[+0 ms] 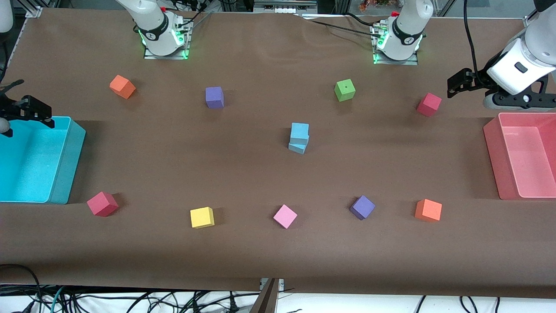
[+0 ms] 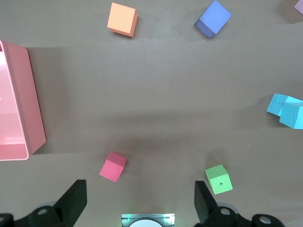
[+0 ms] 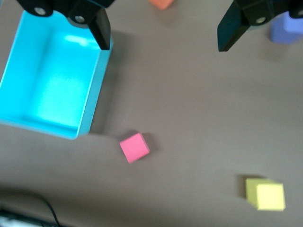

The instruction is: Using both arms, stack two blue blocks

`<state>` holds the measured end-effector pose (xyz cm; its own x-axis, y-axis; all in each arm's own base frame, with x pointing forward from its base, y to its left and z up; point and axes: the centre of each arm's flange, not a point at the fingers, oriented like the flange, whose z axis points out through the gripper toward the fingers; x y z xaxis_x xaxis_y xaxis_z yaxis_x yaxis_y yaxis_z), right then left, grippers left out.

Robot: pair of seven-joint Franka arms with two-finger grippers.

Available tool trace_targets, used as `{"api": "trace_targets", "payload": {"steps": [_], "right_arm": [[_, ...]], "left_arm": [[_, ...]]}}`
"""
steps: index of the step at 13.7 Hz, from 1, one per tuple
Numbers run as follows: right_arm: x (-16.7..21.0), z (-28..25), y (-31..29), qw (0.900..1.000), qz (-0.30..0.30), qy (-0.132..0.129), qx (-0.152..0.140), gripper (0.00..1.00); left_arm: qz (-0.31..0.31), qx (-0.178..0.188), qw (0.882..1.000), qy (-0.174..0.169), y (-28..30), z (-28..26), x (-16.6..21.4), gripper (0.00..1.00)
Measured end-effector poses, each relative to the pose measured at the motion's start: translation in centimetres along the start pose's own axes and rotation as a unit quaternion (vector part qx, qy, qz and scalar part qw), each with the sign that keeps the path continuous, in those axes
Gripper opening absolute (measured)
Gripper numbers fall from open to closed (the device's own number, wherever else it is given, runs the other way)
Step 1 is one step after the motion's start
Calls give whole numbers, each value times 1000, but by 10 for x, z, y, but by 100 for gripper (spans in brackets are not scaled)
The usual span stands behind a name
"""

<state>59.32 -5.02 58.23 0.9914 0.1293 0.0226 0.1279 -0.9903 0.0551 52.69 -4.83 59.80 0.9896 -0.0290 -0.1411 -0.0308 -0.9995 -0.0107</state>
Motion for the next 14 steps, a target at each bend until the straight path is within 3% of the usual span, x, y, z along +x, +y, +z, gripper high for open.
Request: {"api": "trace_targets", "payload": {"steps": [4, 14], "right_arm": [[-1, 1, -19, 998, 65, -19, 4, 100], [-10, 12, 12, 998, 40, -36, 17, 100]], "left_arm": [[-5, -1, 1000, -1, -6, 0, 0, 100], [-7, -2, 1000, 1, -7, -1, 0, 100]]}}
